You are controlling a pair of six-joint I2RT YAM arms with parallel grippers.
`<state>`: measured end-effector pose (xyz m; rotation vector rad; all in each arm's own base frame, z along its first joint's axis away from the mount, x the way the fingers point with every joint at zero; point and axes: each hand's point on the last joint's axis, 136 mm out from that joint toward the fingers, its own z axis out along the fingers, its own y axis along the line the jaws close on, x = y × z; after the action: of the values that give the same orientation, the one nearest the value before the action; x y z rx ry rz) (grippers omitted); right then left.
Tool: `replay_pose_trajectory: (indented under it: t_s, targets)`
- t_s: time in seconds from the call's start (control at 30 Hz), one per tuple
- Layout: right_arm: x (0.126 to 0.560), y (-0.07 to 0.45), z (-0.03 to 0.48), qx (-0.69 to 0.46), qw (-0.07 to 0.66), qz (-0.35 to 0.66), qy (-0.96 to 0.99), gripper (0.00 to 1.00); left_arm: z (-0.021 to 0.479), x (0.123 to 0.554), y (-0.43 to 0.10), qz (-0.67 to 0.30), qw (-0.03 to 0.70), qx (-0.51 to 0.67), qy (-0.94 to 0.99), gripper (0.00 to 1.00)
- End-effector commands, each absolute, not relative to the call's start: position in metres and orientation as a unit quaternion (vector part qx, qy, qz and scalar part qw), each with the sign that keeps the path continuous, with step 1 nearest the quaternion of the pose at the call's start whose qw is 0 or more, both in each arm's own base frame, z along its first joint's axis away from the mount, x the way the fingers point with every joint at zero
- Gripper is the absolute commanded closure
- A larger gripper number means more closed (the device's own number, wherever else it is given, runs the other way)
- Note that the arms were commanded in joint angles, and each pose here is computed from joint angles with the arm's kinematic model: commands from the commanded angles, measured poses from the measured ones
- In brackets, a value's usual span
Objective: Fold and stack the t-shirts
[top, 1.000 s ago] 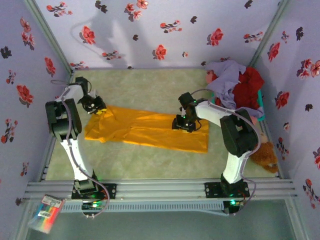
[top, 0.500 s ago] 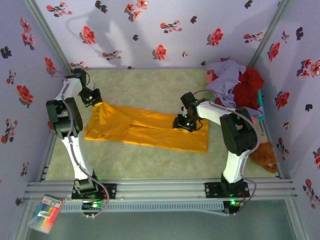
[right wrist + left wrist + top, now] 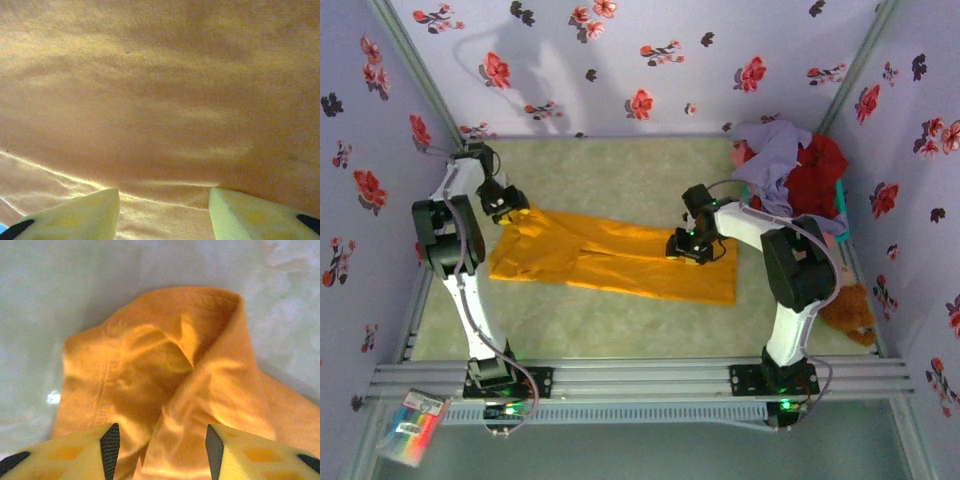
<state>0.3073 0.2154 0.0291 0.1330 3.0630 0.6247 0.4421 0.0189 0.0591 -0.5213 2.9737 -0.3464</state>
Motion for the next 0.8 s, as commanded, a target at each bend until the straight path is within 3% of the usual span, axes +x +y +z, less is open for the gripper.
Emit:
replay_pose_trajectory:
  t_s: [0.0,0.07,0.27,0.5,0.77]
  targets:
    - [0.3,0.207,0.041,0.043,0.009,0.193,0.98,0.48,0.098,0.435,0.022,-0.103,0.088,-0.187,0.973,0.48]
    - [0.301,0.208,0.048,0.041,0.014,0.197,0.979,0.48,0.107,0.419,0.019,-0.095,0.084,-0.193,0.973,0.5]
    - [0.3,0.212,0.053,0.029,0.009,0.206,0.978,0.47,0.095,0.376,-0.005,-0.113,0.071,-0.213,0.968,0.77]
    - [0.3,0.209,0.046,0.021,0.003,0.196,0.98,0.48,0.05,0.36,-0.03,-0.132,0.061,-0.229,0.962,0.88]
    - [0.292,0.2,0.023,0.027,-0.02,0.193,0.981,0.47,0.008,0.366,-0.029,-0.117,0.016,-0.22,0.968,0.89]
